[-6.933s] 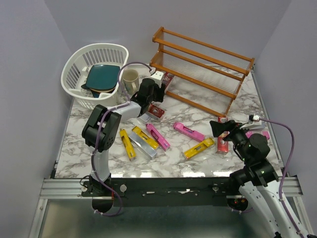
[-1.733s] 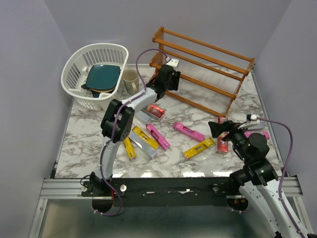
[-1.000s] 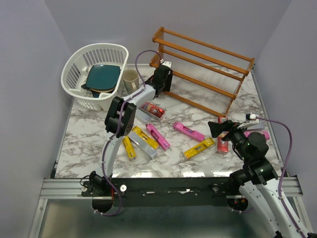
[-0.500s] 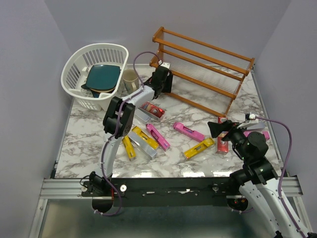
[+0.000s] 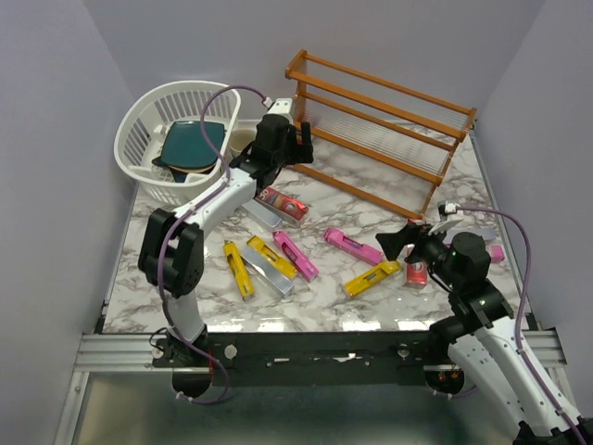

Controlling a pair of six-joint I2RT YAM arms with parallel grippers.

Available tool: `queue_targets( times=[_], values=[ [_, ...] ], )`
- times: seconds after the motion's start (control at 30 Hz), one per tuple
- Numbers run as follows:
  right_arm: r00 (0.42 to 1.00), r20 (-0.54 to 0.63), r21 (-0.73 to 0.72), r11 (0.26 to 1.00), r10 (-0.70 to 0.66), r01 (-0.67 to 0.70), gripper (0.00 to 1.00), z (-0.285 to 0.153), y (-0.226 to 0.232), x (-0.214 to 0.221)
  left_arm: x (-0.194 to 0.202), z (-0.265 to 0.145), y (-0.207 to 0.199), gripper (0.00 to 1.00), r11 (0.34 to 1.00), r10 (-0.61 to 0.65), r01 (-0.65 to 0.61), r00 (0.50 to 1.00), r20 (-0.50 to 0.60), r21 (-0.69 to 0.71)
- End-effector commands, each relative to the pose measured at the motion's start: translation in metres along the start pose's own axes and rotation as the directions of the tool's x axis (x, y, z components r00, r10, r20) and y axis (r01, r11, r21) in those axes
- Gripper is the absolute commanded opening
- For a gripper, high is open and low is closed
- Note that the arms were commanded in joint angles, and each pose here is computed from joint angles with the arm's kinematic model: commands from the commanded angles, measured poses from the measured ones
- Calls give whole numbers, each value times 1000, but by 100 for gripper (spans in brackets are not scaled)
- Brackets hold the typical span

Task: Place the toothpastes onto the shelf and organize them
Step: Pick up the toothpaste from the center of the board.

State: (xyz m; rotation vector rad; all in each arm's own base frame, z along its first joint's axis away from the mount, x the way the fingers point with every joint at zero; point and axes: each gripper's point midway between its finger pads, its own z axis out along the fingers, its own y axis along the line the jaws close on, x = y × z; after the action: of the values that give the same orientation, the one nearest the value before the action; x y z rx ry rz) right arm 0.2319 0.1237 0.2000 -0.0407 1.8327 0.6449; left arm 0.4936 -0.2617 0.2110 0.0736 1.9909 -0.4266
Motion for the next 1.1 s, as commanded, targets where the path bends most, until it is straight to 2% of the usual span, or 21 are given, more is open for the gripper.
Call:
queue_targets(
  times=[0.0,0.37,0.5,0.73,0.77,0.8,0.87,0.93,0.97,1.07],
  values=[
    [998,-49,-95,995,-32,27,100,2,19,1,7,-35,4,99,997,-76,76,997,10,-12],
    [988,-150,-92,996,-19,5,100,14,15,21,66,-100,63,99,960,-158,145,987,-33,-239],
    [987,-161,-69,998,-12,1,100,16,10,25,83,-113,69,99,929,-246,233,969,-8,-288],
    [986,-167,-72,997,-16,4,100,20,10,25,114,-107,39,99,892,-258,226,966,-30,-391],
    [986,-168,-72,997,-17,5,100,20,10,26,106,-103,30,99,892,-268,239,963,-23,-384],
    [986,-167,-69,998,-19,7,100,20,9,26,116,-97,29,99,887,-266,226,963,-45,-402],
    [987,-159,-62,998,-24,14,100,18,7,27,110,-92,20,99,869,-286,255,958,-11,-423],
    [988,-153,-53,998,-29,21,100,17,4,27,123,-83,15,99,860,-279,233,959,-37,-455],
    [989,-149,-53,998,-26,19,100,16,4,28,112,-79,7,99,854,-288,252,958,-11,-456],
    [989,-142,-56,998,-29,22,100,15,4,28,134,-66,12,99,817,-290,212,955,-65,-536]
  ],
)
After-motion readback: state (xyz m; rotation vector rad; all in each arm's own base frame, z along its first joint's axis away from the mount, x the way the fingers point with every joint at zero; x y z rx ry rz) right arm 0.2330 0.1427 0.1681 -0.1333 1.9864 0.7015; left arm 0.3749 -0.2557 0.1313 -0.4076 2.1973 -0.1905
